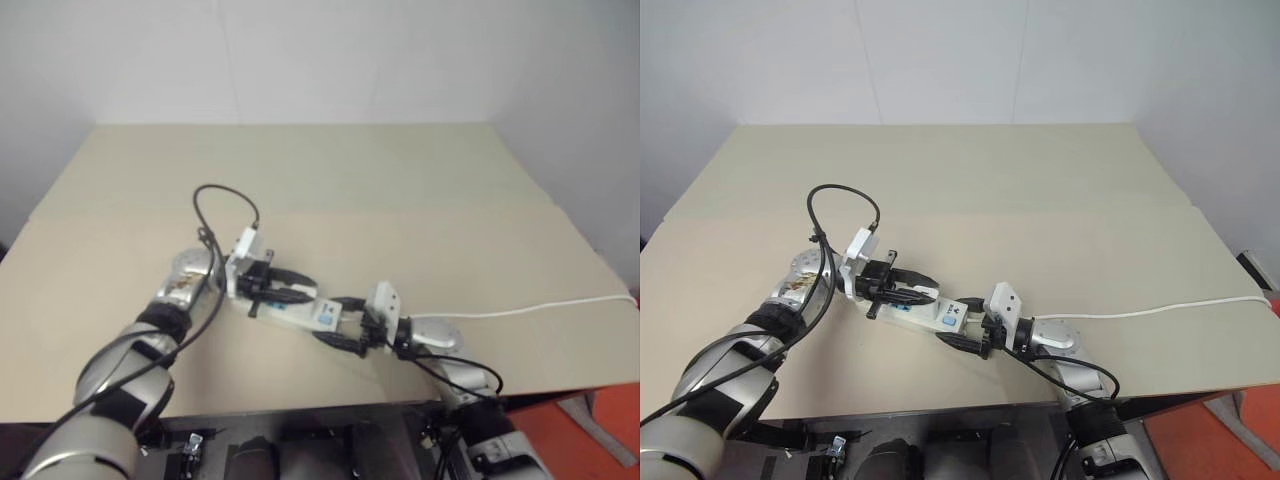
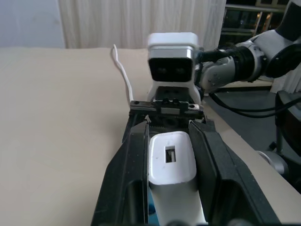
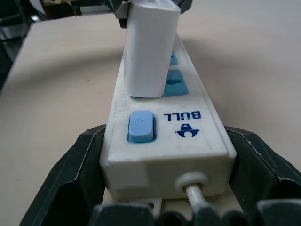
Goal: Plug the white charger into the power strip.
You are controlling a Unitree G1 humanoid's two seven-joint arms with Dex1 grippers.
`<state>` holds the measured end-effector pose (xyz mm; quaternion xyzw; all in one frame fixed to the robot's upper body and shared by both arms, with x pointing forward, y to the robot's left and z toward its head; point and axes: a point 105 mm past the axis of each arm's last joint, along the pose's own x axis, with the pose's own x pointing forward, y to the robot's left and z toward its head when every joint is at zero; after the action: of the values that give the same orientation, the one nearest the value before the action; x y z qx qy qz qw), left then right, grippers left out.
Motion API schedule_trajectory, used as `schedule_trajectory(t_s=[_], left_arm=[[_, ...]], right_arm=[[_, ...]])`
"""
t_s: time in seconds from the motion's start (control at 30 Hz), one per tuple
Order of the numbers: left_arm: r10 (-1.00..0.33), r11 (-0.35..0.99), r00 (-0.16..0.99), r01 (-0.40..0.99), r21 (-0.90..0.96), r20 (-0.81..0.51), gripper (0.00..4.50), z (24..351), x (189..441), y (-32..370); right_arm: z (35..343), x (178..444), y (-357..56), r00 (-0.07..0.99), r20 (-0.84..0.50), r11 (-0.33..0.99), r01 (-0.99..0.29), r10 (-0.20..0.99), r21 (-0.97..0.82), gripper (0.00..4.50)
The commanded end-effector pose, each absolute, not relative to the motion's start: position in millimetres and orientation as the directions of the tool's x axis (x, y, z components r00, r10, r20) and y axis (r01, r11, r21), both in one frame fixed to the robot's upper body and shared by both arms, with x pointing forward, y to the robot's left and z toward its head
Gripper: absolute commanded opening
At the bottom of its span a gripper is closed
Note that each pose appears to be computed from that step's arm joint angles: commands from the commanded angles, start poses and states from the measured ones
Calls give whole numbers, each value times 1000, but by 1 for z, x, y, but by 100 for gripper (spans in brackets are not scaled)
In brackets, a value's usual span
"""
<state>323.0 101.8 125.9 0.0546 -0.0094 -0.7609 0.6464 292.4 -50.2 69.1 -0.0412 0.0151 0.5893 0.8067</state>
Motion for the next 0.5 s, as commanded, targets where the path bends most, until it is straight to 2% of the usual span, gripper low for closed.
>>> schedule_trajectory(t_s=[0.03, 0.5], left_arm=[[-978, -149, -143, 988, 33, -150, 100, 104, 318, 115], [-978, -133, -130, 991, 9, -165, 100, 77, 303, 124]], right_arm=[[62, 273, -36, 175, -79, 176, -984, 981, 11, 344], [63, 274, -38, 180, -73, 181, -983, 981, 6, 344]])
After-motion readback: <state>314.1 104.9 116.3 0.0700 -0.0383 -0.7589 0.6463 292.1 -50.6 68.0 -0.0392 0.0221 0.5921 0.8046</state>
